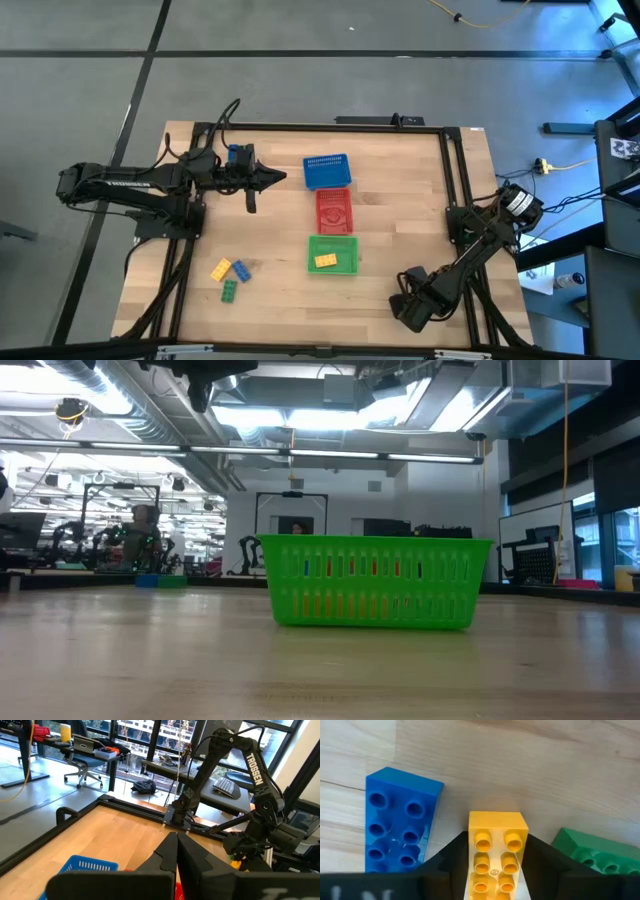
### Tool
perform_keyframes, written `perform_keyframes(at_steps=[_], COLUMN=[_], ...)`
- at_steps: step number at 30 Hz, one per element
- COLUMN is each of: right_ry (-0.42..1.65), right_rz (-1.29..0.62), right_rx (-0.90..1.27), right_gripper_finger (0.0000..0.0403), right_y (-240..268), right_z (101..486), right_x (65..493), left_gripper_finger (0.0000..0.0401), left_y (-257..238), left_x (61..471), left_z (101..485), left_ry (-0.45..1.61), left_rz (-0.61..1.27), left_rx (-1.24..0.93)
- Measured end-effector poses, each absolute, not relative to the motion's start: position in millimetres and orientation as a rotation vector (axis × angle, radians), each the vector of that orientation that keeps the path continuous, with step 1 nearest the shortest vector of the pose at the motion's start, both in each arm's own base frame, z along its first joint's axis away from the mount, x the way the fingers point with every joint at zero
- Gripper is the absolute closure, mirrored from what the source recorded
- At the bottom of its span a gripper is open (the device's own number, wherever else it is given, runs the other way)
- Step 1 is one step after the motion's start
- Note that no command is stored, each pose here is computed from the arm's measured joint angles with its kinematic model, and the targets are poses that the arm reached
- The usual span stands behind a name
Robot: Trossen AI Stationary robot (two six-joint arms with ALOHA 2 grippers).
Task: Sort & place blocks by color
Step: Put the right yellow game piece into the green basket
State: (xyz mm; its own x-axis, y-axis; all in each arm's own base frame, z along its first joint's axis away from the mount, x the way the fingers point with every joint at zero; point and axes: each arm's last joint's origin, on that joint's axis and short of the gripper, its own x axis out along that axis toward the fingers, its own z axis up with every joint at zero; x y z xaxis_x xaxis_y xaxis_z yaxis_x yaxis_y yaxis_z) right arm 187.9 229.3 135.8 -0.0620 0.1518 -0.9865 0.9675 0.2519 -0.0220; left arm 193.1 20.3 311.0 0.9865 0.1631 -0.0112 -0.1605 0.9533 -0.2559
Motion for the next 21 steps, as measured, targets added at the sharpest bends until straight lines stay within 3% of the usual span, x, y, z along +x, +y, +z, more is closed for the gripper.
perform_keyframes(at_steps=[10,21], right_ry=[1.433,0.904], right_rz=[-0.795,-0.439], right_rx=[1.063,0.834], right_gripper_finger=[0.0258,0.0258], right_y=[213,143], right_z=[181,269], right_x=[176,174], left_gripper_finger=[0.0401,0.0401], left_y=[23,25], left_x=[193,192], left_z=[311,311], left_ry=[-0.015,-0.015], left_rz=[0.199,0.200], left_rx=[-0.259,-0.259])
